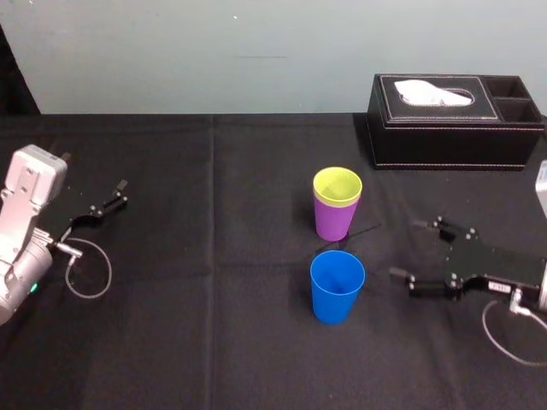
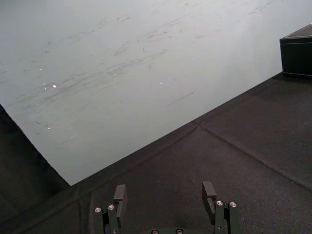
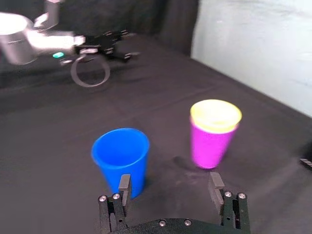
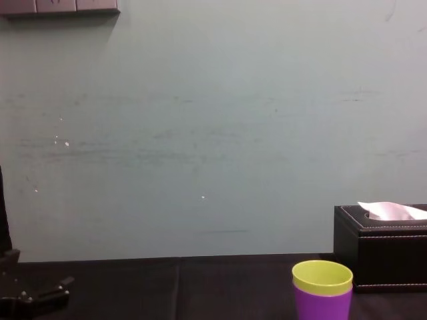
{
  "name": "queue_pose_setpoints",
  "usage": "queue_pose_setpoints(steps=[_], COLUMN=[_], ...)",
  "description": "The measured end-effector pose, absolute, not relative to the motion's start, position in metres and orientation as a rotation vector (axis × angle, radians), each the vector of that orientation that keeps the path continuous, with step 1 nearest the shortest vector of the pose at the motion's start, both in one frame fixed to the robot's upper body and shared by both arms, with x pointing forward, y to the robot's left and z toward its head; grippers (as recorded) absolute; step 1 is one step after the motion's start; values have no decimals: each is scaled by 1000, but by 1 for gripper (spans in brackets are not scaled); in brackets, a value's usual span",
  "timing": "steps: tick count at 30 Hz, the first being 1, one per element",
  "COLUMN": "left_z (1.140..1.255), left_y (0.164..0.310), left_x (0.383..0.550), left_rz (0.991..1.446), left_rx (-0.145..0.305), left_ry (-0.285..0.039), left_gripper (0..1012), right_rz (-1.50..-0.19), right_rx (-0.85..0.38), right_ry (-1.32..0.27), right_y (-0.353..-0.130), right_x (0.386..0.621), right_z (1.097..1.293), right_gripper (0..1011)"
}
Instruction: Stack the three plastic cups sequentially using one hand.
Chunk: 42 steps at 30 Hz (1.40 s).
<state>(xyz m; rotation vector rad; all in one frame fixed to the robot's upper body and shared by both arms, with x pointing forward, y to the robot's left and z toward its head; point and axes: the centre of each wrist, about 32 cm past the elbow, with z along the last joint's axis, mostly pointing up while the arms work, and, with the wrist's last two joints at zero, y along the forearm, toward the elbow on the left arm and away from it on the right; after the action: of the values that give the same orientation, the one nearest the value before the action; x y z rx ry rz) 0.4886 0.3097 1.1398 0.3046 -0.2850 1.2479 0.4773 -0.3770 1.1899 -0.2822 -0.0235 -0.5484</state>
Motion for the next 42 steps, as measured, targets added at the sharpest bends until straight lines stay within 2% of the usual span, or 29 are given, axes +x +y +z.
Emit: queue_pose_setpoints(steps=[4, 13, 42], left_z=[1140, 1140, 1140], left_y=[310, 310, 310], left_x=[489, 489, 489], left_rz=[1248, 1248, 1248], left_rx=[305, 304, 304], left_ry=[-285, -285, -285], left_gripper=[1011, 1012, 1012], right_rz=[-469, -415, -436], right_rx=[-311, -328, -311], right_ry=[-28, -28, 71], right_y=[-378, -371, -331], right_x=[476, 473, 474], right_z=[1184, 1176, 1162], right_gripper=[1003, 1003, 1003])
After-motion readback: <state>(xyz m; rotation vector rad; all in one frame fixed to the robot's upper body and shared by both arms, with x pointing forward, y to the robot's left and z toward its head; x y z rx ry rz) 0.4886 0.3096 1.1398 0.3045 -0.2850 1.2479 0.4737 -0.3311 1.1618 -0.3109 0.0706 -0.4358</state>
